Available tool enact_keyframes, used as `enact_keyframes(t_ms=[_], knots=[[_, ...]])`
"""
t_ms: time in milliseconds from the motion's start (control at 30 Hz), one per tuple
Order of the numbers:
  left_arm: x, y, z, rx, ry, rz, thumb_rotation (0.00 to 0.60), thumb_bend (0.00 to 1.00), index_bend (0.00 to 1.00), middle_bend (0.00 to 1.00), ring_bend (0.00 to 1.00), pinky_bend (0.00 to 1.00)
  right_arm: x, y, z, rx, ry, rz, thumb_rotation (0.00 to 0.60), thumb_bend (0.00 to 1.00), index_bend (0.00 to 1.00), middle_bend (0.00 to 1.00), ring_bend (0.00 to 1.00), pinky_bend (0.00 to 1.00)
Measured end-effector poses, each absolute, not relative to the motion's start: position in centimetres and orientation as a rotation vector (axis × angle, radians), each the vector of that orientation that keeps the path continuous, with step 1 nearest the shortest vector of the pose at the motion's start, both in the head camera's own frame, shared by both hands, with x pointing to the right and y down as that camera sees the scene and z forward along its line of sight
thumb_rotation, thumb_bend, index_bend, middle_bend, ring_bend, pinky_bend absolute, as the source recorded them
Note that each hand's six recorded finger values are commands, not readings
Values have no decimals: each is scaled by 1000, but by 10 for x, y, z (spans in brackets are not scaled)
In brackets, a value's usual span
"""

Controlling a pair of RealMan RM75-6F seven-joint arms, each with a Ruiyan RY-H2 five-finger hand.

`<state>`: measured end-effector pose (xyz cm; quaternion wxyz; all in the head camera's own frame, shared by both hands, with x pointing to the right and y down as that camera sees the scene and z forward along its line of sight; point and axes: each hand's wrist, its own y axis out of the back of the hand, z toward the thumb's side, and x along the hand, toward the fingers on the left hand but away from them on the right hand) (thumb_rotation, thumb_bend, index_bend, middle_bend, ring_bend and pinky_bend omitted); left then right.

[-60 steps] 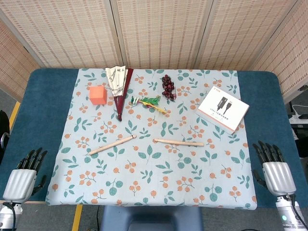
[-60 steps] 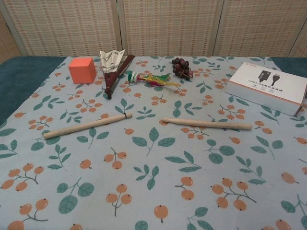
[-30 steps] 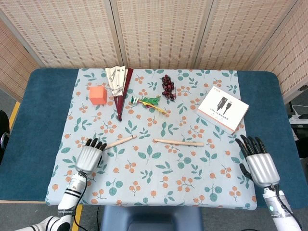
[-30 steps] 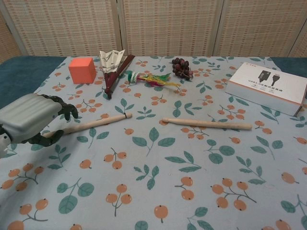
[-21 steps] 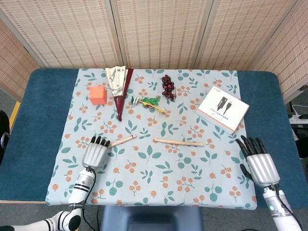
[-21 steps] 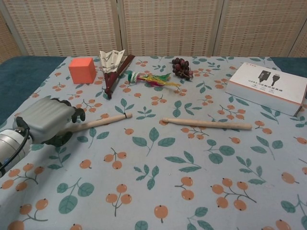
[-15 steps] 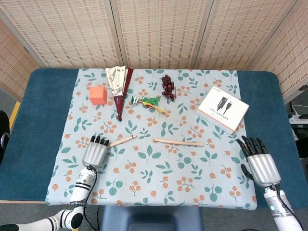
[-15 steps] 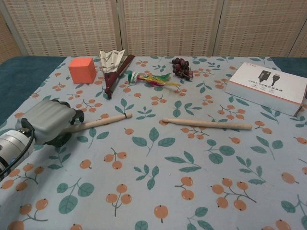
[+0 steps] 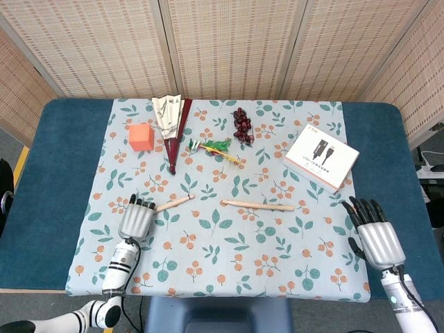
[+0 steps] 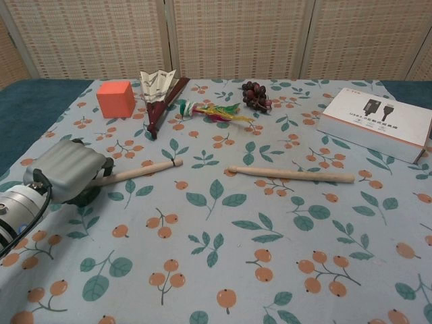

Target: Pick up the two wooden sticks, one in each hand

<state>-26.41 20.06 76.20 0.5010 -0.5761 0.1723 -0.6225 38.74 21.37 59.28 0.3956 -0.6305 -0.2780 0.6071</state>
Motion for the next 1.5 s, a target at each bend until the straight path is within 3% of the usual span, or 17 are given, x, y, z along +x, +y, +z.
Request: enact_keyframes(t_ms=[267, 667, 1133, 1500], knots=[[-263, 196, 752, -1474, 541, -1410, 600, 639, 789, 859, 512, 254, 369, 202, 605, -1616, -699, 1505, 600, 335, 0, 17, 0, 0], [-300, 187, 715, -1551, 691, -1207, 600, 645, 801, 869, 523, 251, 306, 178, 644, -1656, -579, 1416, 600, 335, 270, 262, 0, 0], [-326, 185, 706, -1518, 683, -1217, 600, 645, 806, 875, 540, 252, 227, 147, 740, -1648, -442, 1483, 600, 336, 362, 335, 58, 0], [-332, 185, 710, -1547, 639, -1227, 600, 645, 809, 876, 542, 238, 215, 145, 752, -1617, -423, 1475, 600, 336, 562, 477, 223, 0]])
